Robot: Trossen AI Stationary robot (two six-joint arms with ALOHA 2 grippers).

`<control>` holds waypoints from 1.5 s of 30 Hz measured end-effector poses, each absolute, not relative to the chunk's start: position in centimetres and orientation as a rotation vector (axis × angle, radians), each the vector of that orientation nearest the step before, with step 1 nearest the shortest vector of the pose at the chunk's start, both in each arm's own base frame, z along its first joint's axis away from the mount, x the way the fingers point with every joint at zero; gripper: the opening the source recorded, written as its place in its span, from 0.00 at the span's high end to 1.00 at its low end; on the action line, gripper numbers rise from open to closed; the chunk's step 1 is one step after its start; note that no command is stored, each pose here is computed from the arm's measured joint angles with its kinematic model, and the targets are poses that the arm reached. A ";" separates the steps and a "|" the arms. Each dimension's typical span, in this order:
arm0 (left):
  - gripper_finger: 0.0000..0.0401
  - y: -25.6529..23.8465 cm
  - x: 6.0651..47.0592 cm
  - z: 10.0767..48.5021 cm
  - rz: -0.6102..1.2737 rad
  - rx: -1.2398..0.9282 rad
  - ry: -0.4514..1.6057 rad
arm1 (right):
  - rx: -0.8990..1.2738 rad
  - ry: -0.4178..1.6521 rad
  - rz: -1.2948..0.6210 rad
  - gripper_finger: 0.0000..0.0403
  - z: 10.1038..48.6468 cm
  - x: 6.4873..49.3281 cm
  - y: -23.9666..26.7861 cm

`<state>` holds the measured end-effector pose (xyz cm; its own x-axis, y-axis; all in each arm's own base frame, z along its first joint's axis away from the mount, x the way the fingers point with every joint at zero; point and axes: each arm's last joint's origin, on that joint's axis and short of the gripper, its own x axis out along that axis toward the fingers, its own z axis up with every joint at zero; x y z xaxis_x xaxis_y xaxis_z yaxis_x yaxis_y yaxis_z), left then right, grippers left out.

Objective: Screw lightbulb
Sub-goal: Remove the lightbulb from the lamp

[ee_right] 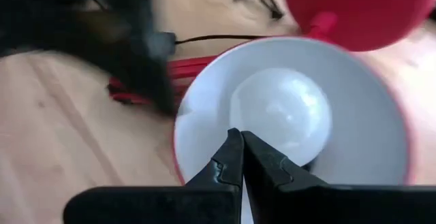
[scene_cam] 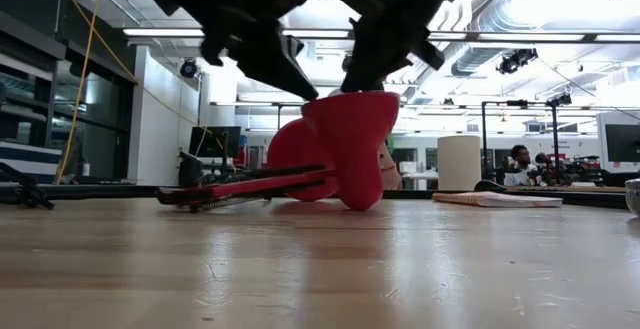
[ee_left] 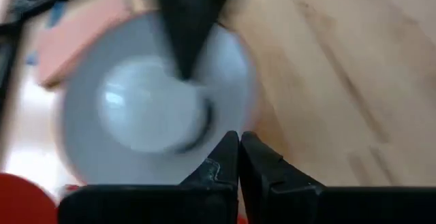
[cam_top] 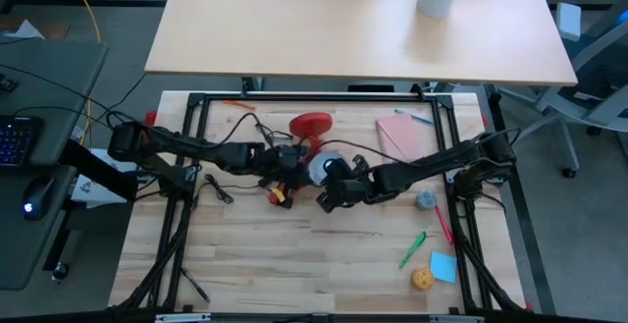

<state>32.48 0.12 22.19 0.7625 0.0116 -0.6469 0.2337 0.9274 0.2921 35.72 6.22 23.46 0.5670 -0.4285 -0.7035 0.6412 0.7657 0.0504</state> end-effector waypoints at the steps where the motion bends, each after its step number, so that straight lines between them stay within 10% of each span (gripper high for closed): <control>1: 1.00 -0.2 32.4 22.2 -0.133 0.368 0.703 | 0.307 0.737 -0.647 1.00 23.7 35.5 6.0; 18: 1.00 1.2 32.2 26.3 0.050 0.380 0.460 | 0.295 0.719 -0.549 1.00 29.5 31.5 4.8; 45: 1.00 5.7 40.1 21.6 -0.023 0.611 0.655 | 0.347 0.762 -0.559 1.00 23.7 31.9 5.3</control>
